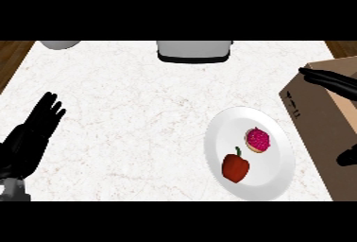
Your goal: Pick the cupcake from the plate and place it in the cardboard box
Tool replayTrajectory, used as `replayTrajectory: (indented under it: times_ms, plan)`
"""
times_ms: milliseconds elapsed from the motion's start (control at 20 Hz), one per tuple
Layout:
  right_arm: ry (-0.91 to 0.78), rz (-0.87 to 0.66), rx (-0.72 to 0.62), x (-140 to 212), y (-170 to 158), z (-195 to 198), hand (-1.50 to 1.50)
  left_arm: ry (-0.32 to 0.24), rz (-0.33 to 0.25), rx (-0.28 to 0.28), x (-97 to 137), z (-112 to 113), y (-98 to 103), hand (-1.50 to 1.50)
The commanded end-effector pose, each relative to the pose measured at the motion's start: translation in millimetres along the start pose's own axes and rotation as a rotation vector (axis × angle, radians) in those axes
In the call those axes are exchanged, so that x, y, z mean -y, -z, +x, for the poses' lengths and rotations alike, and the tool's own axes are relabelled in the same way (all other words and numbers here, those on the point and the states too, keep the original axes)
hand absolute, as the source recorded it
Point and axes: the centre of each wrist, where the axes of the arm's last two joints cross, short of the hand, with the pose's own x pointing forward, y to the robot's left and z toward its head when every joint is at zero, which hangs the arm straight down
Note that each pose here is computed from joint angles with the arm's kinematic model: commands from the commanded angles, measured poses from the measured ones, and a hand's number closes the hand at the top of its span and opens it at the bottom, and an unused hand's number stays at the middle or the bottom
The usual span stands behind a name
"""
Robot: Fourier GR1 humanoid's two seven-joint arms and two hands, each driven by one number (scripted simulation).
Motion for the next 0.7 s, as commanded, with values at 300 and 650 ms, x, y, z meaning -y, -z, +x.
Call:
replayTrajectory:
  times_ms: [300,650]
  plan:
    - [-0.189,0.269,-0.226,-23.8,55.4,45.9,-1.5,-0.006,-0.007,-0.008,10.3,-7.3,4.3,0.0]
    - [-0.142,0.36,-0.315,-47.8,52.0,23.6,-1.5,-0.017,-0.027,0.001,-19.6,2.5,-5.0,0.0]
